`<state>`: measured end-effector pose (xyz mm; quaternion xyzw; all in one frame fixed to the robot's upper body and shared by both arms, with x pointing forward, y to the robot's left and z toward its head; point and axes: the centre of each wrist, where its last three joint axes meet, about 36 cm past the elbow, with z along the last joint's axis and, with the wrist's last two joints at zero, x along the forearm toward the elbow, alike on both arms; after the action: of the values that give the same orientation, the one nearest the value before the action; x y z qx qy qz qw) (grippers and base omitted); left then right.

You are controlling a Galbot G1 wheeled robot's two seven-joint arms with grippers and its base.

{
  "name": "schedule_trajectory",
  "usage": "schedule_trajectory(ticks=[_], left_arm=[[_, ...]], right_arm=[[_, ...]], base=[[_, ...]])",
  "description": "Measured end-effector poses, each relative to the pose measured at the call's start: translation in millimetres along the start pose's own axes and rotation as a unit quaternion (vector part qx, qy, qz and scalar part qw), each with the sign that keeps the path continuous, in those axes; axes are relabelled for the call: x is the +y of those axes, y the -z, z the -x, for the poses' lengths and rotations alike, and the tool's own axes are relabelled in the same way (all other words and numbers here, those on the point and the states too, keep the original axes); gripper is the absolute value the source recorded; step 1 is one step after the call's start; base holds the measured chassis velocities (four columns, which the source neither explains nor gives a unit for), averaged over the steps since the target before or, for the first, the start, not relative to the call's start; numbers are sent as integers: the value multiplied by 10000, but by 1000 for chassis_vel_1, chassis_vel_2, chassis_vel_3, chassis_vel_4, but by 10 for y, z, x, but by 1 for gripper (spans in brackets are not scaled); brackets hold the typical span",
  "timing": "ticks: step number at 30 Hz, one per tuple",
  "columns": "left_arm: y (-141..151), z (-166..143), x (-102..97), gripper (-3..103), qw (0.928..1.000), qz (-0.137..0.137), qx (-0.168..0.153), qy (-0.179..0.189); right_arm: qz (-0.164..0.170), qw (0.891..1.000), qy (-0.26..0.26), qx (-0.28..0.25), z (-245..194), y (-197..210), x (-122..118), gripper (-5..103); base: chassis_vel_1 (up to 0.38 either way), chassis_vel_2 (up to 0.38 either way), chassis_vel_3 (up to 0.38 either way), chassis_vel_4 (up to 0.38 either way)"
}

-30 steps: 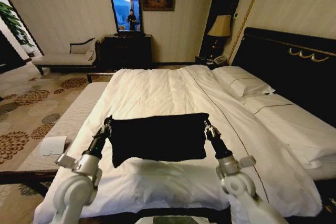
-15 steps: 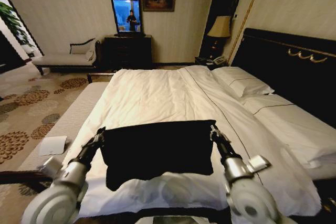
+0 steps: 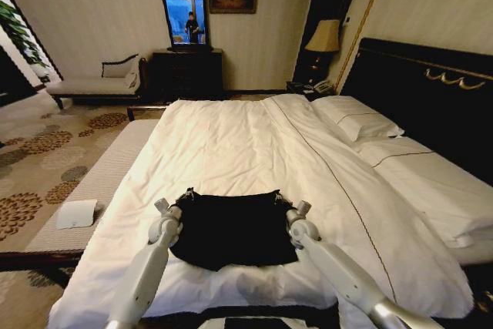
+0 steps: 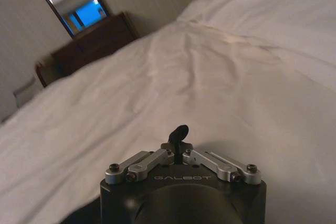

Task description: Fold the clothes on the bed.

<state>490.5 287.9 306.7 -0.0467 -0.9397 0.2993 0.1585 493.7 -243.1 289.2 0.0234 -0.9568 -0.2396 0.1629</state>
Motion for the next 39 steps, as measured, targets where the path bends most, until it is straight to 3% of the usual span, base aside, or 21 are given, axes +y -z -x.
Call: schedule_trajectory(ticks=[5, 13, 18, 23, 32, 39], left_arm=[[41, -164, 105, 2, 9987, -388, -193, -260], [98, -638, 183, 2, 9956, -600, -331, -642], [-118, -1127, 225, 2, 9963, -543, -177, -644], [-212, -1429, 214, 2, 9970, -467, -125, -608], [-211, -1901, 314, 2, 9985, -79, -151, -516], [-210, -2141, 481, 2, 9986, 121, -135, -496]], right_arm=[[384, 9977, 440, -337, -113, 17, -94, 2], [657, 9851, 1318, -892, -627, -20, -335, 2], [653, 9796, 1606, -1019, -1099, -172, -409, 2], [572, 9799, 1658, -951, -1437, -314, -359, 2], [326, 9878, 1228, -896, -1947, -636, -293, 2], [182, 9905, 943, -987, -2084, -776, -532, 2]], base=[[0, 0, 0, 0], [0, 0, 0, 0], [0, 0, 0, 0], [0, 0, 0, 0], [0, 0, 0, 0], [0, 0, 0, 0]])
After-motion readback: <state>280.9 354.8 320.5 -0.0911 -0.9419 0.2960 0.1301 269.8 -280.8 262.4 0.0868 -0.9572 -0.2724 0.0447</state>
